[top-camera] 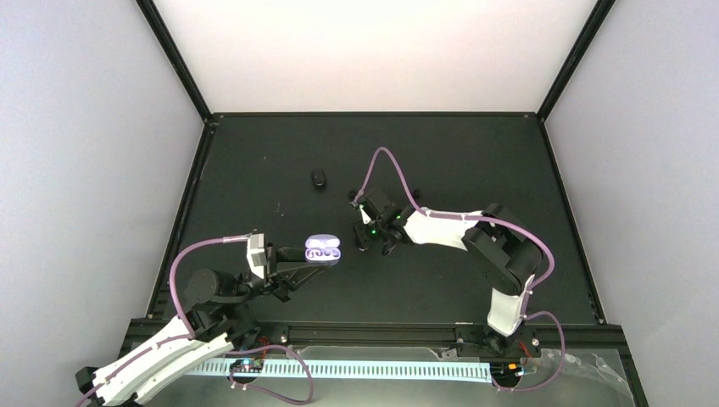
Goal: Insert the wireless bluetooth earbuds into the charging case
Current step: Pick up the earbud from the center of the board.
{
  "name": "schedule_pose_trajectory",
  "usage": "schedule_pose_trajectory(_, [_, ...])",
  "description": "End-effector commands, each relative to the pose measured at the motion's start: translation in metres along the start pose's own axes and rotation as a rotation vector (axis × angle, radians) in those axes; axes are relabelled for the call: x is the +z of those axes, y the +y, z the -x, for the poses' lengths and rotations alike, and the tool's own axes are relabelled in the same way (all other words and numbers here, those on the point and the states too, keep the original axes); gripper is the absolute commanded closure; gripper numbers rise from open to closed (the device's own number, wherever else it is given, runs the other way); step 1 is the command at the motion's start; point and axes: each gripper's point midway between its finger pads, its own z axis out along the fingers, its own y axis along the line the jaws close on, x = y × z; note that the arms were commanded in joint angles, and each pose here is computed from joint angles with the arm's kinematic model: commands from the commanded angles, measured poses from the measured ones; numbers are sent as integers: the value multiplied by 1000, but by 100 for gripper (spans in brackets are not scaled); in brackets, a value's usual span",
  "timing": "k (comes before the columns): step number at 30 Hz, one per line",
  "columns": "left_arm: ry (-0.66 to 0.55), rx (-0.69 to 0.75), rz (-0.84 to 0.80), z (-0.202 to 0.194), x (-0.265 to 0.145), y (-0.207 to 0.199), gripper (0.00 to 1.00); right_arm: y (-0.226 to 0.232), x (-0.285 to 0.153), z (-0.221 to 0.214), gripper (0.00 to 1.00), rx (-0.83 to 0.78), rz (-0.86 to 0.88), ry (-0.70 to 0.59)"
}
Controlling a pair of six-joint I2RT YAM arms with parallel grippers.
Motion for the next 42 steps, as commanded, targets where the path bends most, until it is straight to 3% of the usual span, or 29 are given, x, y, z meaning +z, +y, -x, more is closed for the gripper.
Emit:
schedule_pose_trajectory(1, [-7, 16, 8, 1, 2, 2, 98, -9, -2, -4, 59, -11, -29, -4])
schedule_pose_trajectory(7, [-1, 16, 6, -1, 4, 3, 98, -11, -13, -6, 60, -6, -38, -24])
schedule_pose_trajectory(14, [-1, 21, 1, -1, 5, 2, 98, 16, -41, 12, 58, -57, 13, -86])
schedule_pose_trajectory(42, [-3, 10, 4, -3, 3, 3, 98, 10, 3, -10, 64, -97, -32, 55])
